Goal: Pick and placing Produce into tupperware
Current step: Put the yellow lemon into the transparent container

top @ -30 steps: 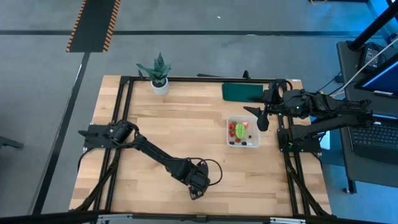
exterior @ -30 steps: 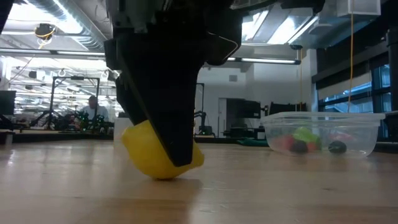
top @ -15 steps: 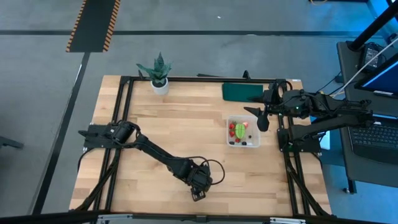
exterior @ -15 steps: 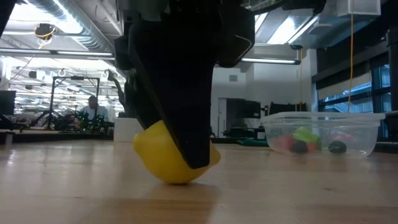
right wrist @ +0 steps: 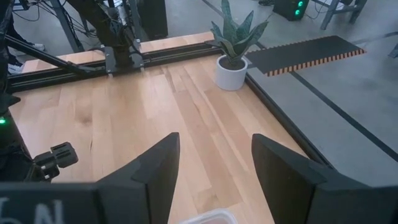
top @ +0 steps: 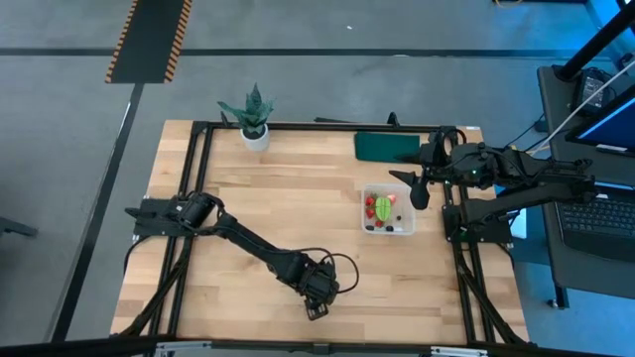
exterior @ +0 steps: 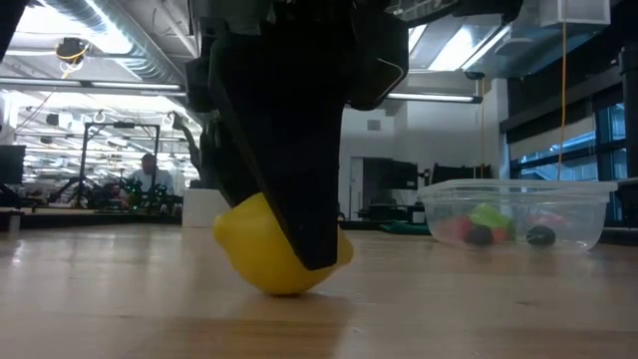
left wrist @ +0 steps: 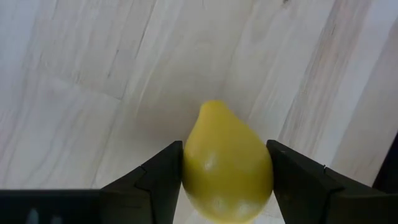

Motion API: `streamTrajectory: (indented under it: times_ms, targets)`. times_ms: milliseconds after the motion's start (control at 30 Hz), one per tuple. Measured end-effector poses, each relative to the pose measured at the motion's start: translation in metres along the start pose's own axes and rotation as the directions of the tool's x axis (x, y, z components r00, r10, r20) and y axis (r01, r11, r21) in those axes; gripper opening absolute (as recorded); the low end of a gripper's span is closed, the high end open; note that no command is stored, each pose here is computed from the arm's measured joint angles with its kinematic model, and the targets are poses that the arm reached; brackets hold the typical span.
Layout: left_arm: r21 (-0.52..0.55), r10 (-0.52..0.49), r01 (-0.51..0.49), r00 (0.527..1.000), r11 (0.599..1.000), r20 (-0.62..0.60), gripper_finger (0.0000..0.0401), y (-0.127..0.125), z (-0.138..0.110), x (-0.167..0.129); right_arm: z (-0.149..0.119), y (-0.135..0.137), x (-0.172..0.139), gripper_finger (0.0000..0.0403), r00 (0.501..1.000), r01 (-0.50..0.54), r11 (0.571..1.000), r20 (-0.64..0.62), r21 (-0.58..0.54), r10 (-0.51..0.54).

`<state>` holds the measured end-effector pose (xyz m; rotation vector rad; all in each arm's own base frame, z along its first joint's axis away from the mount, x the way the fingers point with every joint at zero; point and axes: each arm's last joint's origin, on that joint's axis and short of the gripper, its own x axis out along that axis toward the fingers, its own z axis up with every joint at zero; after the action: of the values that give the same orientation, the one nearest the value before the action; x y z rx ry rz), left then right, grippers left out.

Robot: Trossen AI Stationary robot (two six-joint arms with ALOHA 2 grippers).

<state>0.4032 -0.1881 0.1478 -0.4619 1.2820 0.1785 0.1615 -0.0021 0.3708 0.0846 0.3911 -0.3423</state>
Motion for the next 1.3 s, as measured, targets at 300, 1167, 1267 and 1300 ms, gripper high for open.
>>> streamTrajectory:
  times_ms: [300,1167,1267,1300]
  targets:
    - [0.061,0.039,-0.042,0.998,0.997,0.043,0.0204,0.002,0.03,-0.03,0.0,0.0,0.0,0.0204,1.0,0.0,1.0,0.0,-0.001,0.0]
    - [0.151,-0.07,-0.024,0.808,0.988,0.585,0.0206,0.118,0.206,-0.115,0.0,0.0,0.0,0.0204,1.0,0.002,1.0,0.0,-0.001,-0.002]
    - [0.152,-0.086,-0.002,0.817,0.988,0.57,0.0206,0.127,0.213,-0.1,-0.001,0.0,0.0,0.0204,1.0,0.004,1.0,-0.006,-0.004,-0.004]
    - [0.158,-0.1,0.009,0.809,0.987,0.579,0.0207,0.128,0.216,-0.093,-0.001,0.0,0.0,0.0204,1.0,0.005,1.0,-0.006,-0.002,-0.005]
